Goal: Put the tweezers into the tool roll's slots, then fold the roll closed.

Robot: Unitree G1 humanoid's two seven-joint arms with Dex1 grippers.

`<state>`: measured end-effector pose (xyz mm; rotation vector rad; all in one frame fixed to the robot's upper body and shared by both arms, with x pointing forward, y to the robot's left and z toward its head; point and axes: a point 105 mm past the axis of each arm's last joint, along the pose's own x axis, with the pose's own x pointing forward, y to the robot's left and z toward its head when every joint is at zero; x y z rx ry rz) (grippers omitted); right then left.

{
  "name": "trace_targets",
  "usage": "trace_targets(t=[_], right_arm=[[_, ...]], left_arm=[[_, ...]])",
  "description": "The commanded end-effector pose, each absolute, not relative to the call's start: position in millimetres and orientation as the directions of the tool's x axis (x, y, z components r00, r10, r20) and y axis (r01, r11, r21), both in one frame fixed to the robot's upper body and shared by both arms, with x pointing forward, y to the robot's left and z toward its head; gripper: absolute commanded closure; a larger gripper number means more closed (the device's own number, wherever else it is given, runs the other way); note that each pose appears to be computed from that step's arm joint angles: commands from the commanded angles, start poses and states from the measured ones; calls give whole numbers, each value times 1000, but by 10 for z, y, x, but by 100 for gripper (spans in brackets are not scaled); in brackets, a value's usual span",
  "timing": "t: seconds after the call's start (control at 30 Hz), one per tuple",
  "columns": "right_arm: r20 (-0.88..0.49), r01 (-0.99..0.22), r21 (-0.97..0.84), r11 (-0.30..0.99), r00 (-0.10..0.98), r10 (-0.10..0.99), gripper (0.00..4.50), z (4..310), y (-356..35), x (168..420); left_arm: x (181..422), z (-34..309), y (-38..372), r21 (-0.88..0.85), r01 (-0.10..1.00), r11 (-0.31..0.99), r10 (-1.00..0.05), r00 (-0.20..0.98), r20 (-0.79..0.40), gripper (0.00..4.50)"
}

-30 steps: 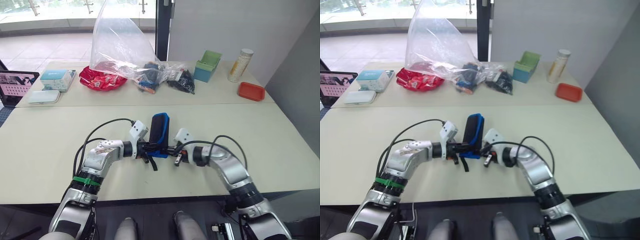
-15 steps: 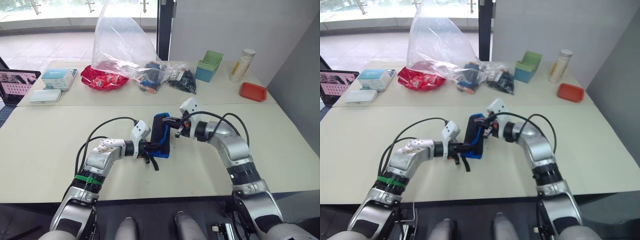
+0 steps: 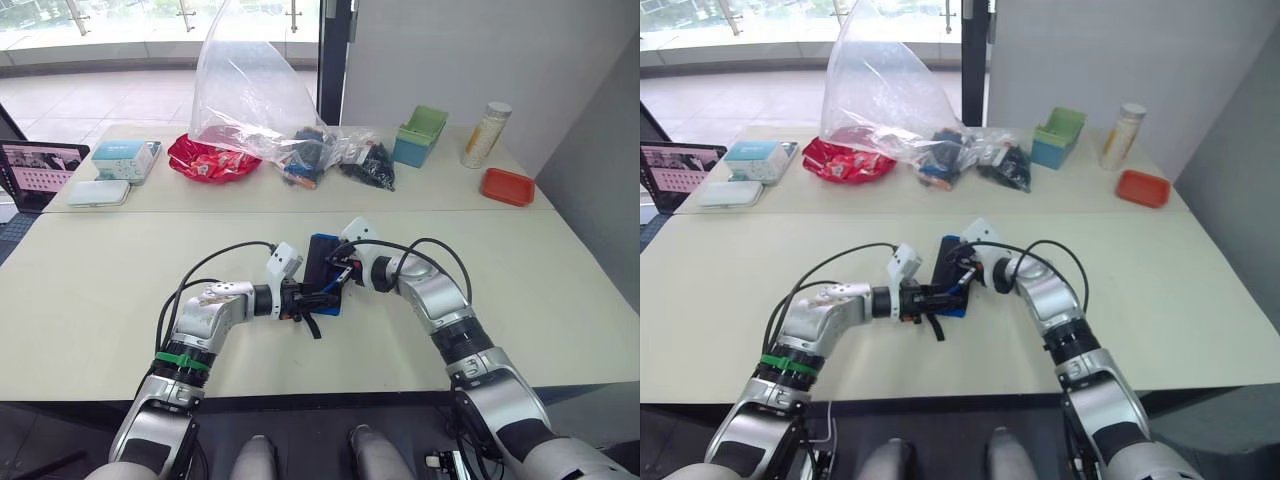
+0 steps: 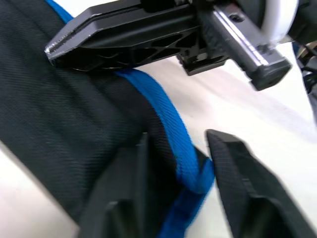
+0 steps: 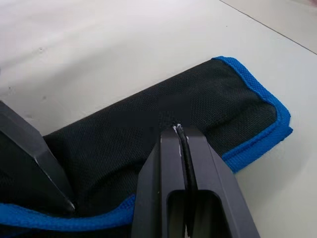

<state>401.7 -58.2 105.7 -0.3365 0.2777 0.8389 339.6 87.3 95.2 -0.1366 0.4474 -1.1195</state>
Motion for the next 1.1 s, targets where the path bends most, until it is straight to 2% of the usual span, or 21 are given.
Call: trace_targets(t=[0.03, 0.1, 0.2, 0.33, 0.53, 0.63, 0.67, 0.8, 0.93, 1.0, 1.1], right_arm=[[-477, -741, -173, 649, 639, 603, 450, 761, -840, 4015], [-478, -747, -170, 643, 633, 609, 450, 752, -835, 4006], [-479, -755, -157, 636, 622, 619, 450, 714, -806, 3974], [-478, -762, -129, 634, 608, 634, 450, 650, -754, 3898], [-473, -751, -135, 647, 622, 624, 450, 641, -798, 3853], [-407, -740, -155, 654, 651, 641, 450, 822, -849, 3890], [-374, -741, -158, 653, 657, 655, 450, 914, -856, 3901], [-210, -753, -149, 641, 657, 724, 450, 1368, -854, 3916], [-66, -784, -96, 614, 620, 781, 450, 1721, -765, 3879], [-16, -811, -54, 583, 584, 811, 450, 1824, -652, 3838], [-29, -834, -24, 551, 551, 834, 450, 1768, -485, 3803]], left_arm=[[3431, 1171, 1150, -318, 835, 449, -892, 396, -220, 75], [3459, 1284, 1182, -311, 843, 440, -898, 403, -178, 6], [3542, 1419, 1201, -315, 840, 442, -896, 429, -115, 6], [3578, 1424, 1096, -299, 851, 431, -901, 423, -95, 122], [3571, 1400, 920, -266, 878, 397, -917, 394, -67, 326], [3518, 1220, 861, -254, 889, 382, -923, 354, -147, 426], [3502, 1157, 857, -253, 890, 380, -923, 345, -173, 447], [3459, 927, 895, -234, 890, 390, -906, 326, -269, 447], [3469, 842, 892, -227, 885, 406, -896, 338, -288, 447], [3483, 808, 886, -218, 881, 419, -889, 350, -295, 447], [3496, 773, 890, -215, 875, 433, -881, 361, -306, 447]])
